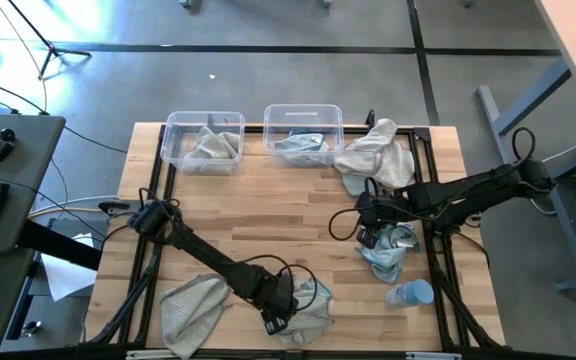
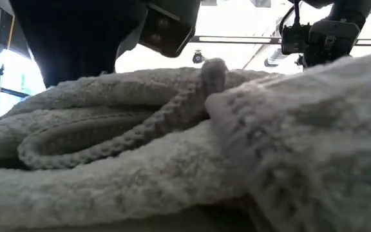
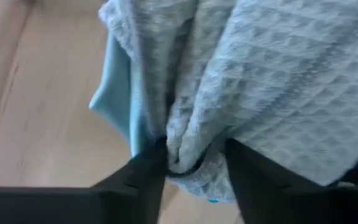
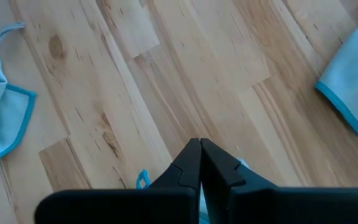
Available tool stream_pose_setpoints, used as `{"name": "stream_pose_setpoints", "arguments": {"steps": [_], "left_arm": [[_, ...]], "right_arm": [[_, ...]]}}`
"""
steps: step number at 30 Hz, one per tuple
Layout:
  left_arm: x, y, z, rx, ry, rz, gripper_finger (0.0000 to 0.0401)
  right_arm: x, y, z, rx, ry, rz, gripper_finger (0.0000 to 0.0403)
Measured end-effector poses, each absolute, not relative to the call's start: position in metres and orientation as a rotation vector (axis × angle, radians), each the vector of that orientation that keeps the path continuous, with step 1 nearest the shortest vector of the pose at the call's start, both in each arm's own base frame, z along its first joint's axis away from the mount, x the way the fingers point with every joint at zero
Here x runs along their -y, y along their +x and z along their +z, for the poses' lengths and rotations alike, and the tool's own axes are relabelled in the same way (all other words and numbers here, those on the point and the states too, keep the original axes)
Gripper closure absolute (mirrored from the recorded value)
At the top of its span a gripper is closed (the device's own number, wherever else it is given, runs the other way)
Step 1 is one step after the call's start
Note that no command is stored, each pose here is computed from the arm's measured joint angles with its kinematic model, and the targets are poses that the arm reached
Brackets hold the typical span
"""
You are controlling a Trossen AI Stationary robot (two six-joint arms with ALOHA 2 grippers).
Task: Sort microfiber towel by color & place in baskets
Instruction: Put the bottom center gray towel into the left transparent bin
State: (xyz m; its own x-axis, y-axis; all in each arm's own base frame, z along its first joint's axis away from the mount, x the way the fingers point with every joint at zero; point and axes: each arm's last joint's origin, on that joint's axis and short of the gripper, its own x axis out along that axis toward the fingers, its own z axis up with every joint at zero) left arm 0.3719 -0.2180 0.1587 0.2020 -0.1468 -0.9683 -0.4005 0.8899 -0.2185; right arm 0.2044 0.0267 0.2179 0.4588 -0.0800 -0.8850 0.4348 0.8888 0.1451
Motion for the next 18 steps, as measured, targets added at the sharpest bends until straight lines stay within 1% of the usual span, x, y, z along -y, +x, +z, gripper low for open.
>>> {"name": "stream_pose_setpoints", "arguments": {"steps": [4,5,11,18], "left_arm": [[0.217,0.373,0.175,-1.328,-0.481,0.165,0.0370],[0.216,0.373,0.181,-1.315,-0.486,0.156,0.0384],[0.204,0.359,0.228,-1.204,-0.477,0.194,0.0397],[0.180,0.321,0.298,-0.975,-0.428,0.361,0.0399]], "right_arm": [[-0.027,0.204,0.218,-1.053,0.378,-0.326,0.0402],[-0.027,0.204,0.218,-1.053,0.378,-0.326,0.0402],[-0.027,0.205,0.218,-1.044,0.381,-0.324,0.0402],[-0.026,0.208,0.220,-1.003,0.377,-0.351,0.0402]]}}
